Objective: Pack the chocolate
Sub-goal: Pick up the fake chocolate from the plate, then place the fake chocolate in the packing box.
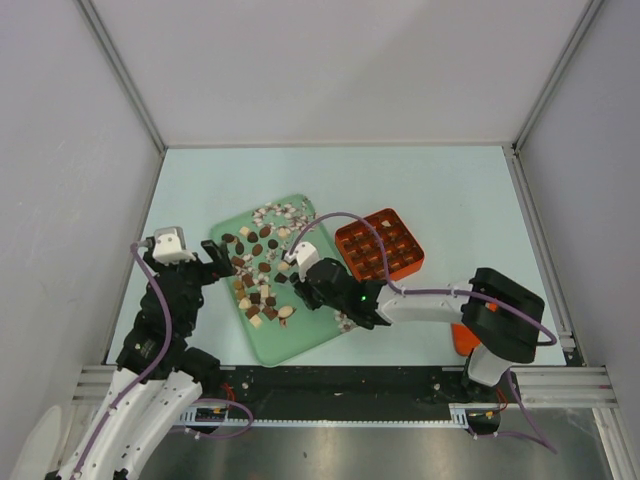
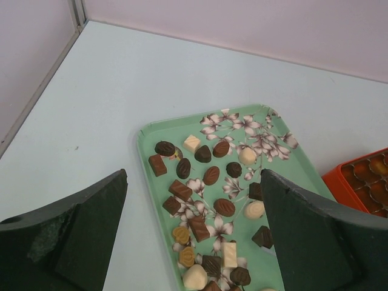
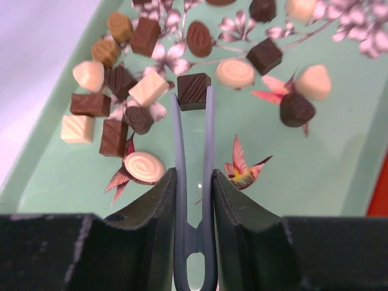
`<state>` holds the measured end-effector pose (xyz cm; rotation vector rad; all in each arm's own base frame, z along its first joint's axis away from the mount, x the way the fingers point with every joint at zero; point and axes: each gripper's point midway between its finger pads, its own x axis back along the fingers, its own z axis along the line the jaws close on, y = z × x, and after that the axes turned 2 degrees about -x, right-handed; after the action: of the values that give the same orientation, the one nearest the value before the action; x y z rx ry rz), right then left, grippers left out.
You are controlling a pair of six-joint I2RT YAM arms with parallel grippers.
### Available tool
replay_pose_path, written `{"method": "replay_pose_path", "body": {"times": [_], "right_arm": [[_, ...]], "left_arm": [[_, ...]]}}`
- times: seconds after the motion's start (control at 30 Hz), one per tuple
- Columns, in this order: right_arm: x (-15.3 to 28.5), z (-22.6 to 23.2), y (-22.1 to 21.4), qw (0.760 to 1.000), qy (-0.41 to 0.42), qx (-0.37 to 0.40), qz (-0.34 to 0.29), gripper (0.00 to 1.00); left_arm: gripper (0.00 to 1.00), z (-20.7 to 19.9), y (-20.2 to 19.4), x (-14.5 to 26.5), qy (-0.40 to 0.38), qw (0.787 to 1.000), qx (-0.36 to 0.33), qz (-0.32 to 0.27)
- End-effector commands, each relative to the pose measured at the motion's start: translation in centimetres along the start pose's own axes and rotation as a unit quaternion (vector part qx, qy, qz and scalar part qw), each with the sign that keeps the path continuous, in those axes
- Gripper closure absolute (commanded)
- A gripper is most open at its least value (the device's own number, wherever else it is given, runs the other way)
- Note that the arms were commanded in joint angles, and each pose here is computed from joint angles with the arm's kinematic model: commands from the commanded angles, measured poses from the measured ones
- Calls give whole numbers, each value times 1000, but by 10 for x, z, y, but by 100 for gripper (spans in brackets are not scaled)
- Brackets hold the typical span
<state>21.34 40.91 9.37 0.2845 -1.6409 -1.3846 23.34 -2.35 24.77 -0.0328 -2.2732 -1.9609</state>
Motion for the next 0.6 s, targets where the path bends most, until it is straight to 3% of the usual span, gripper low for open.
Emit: {"method": "replay_pose_path", "body": {"times": [0.0,0.27,0.57], "right_arm": [[30,-14,56,998,-29,-23,-58,81],[70,-86,78,989,-116,-65,-70,81],[102,-193,56,966,-206,-145,-59,81]], "left_arm": [[5,1,8,1,-1,1000,1,-19],[4,-1,10,3,-9,1000,5,-23],[4,-2,11,4,-13,1000,6,-25]]}}
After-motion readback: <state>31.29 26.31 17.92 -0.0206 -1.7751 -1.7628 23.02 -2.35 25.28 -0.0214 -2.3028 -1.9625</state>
